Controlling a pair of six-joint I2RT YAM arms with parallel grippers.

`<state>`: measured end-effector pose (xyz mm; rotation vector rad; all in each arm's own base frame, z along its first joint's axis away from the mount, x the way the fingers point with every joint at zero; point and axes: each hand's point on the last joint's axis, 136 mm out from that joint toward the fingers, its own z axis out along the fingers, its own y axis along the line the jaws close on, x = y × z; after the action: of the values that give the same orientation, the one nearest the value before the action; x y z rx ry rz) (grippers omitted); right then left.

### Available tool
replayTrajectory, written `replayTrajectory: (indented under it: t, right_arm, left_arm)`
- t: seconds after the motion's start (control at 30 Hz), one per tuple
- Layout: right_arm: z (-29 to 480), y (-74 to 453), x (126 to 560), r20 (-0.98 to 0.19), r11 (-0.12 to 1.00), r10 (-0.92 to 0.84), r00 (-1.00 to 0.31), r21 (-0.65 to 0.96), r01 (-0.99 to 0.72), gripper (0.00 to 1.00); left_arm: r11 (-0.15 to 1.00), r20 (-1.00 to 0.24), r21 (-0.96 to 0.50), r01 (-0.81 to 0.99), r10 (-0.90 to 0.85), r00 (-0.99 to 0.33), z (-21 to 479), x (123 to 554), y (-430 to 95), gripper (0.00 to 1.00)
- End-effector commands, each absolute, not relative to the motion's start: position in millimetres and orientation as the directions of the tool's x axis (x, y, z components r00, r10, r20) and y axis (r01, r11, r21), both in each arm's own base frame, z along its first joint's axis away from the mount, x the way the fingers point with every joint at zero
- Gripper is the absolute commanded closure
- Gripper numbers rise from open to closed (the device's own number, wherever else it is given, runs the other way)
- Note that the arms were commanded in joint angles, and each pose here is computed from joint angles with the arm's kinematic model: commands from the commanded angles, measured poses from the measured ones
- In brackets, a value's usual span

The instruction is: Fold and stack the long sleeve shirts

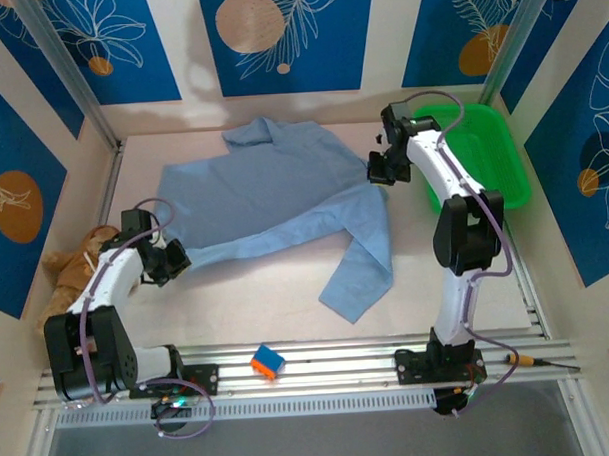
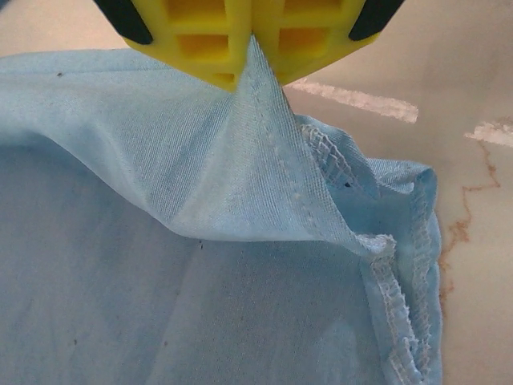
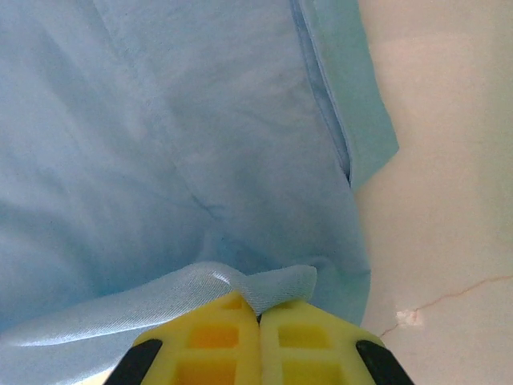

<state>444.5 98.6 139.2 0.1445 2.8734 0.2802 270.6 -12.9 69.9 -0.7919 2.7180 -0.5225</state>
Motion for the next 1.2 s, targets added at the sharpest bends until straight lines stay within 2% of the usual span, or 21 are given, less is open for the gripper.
replayTrajectory:
  t: [0.0,0.4,0.57,0.63,0.7,0.77,0.8,0.93,1.03,1.07,1.17]
  right_arm:
    - [138,90,457,-0.258,0.989,0.095,-0.961,0.138,0.060,1.00]
    - [116,98,482,-0.244,0.994,0.059,-0.968,0.099,0.036,1.00]
    - [107,100,491,-0.236,0.995,0.053,-0.970,0.093,0.032,1.00]
    - [102,103,494,-0.229,0.994,0.050,-0.972,0.102,0.028,1.00]
    - [98,107,497,-0.228,0.993,0.053,-0.972,0.111,0.028,1.00]
    - [97,112,504,-0.233,0.991,0.058,-0.971,0.130,0.028,1.00]
    - [98,113,507,-0.241,0.990,0.064,-0.968,0.140,0.031,0.97]
    - [127,128,519,-0.307,0.970,0.104,-0.946,0.241,0.028,0.67]
    - [157,120,515,-0.390,0.976,0.126,-0.912,0.215,0.043,0.47]
    - [166,113,509,-0.414,0.979,0.135,-0.900,0.194,0.058,0.43]
    - [184,99,480,-0.447,0.984,0.141,-0.883,0.161,0.076,0.39]
  left_arm:
    - [0.798,-0.170,-0.398,-0.452,-0.548,-0.819,74,284,-3,0.96]
    - [0.834,-0.167,-0.335,-0.438,-0.510,-0.844,71,316,11,0.96]
    - [0.843,-0.157,-0.302,-0.445,-0.505,-0.849,63,328,20,0.91]
    - [0.842,-0.157,-0.301,-0.448,-0.507,-0.847,61,335,22,0.81]
    - [0.837,-0.168,-0.298,-0.458,-0.518,-0.839,62,345,26,0.64]
    - [0.829,-0.187,-0.312,-0.464,-0.532,-0.826,71,356,28,0.43]
    - [0.825,-0.201,-0.320,-0.466,-0.540,-0.818,78,360,29,0.36]
    - [0.827,-0.330,-0.389,-0.407,-0.537,-0.776,135,371,19,0.17]
    - [0.843,-0.410,-0.427,-0.327,-0.503,-0.761,175,359,3,0.06]
    - [0.849,-0.432,-0.439,-0.293,-0.486,-0.760,187,352,-5,0.01]
    - [0.881,-0.447,-0.429,-0.198,-0.398,-0.801,194,327,-35,0.00]
